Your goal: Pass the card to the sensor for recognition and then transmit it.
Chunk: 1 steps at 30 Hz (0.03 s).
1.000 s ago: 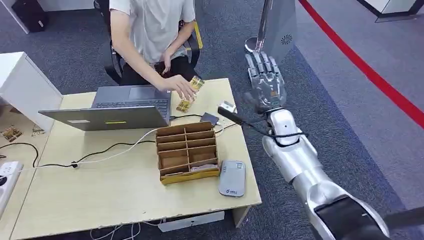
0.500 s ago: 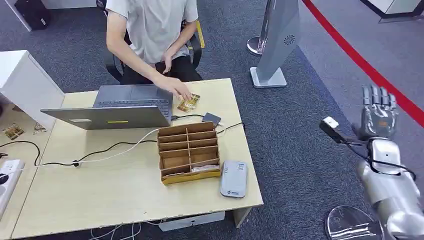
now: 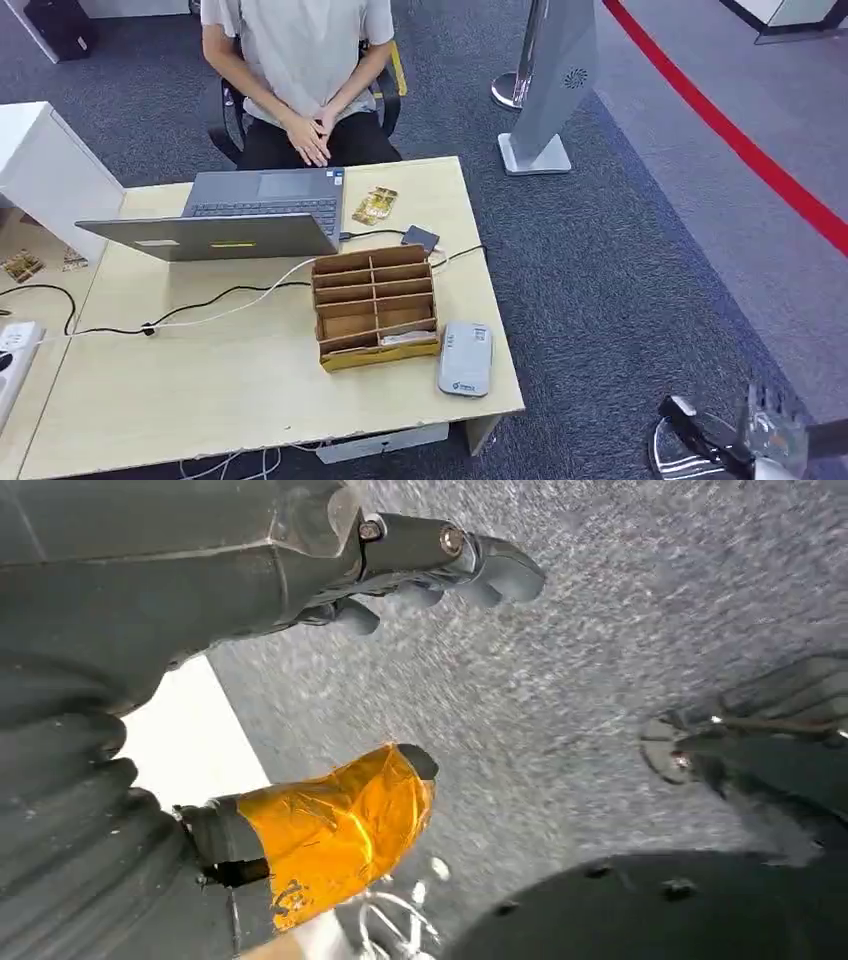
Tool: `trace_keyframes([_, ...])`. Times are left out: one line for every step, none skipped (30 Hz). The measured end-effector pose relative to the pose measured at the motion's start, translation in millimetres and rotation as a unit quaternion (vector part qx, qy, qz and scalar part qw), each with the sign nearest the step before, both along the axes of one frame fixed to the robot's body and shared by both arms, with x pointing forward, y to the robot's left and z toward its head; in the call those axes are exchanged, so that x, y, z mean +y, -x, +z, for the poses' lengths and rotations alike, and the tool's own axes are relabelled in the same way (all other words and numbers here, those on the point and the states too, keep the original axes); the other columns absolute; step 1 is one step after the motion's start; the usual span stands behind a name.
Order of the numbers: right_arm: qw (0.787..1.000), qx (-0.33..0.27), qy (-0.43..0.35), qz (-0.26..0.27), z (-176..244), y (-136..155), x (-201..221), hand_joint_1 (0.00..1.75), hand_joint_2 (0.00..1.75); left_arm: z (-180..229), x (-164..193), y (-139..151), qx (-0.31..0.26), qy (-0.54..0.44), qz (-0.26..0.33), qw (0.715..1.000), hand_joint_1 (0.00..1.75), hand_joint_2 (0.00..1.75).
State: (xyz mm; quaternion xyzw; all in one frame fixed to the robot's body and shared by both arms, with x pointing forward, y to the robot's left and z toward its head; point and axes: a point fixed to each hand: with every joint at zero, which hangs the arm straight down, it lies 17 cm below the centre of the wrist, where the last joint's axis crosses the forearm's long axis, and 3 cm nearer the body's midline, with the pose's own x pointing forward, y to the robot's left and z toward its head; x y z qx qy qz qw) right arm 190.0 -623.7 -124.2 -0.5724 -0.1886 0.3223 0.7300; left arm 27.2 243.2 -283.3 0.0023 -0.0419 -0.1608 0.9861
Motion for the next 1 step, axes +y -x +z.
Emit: trace_keyframes([1.000, 0.013, -0.017, -0.013, -14.7, 14.9, 12.1, 0.00, 1.75, 0.0, -0.4, -0.2, 0.000, 0.001, 0.007, 1.000, 0.00, 1.75])
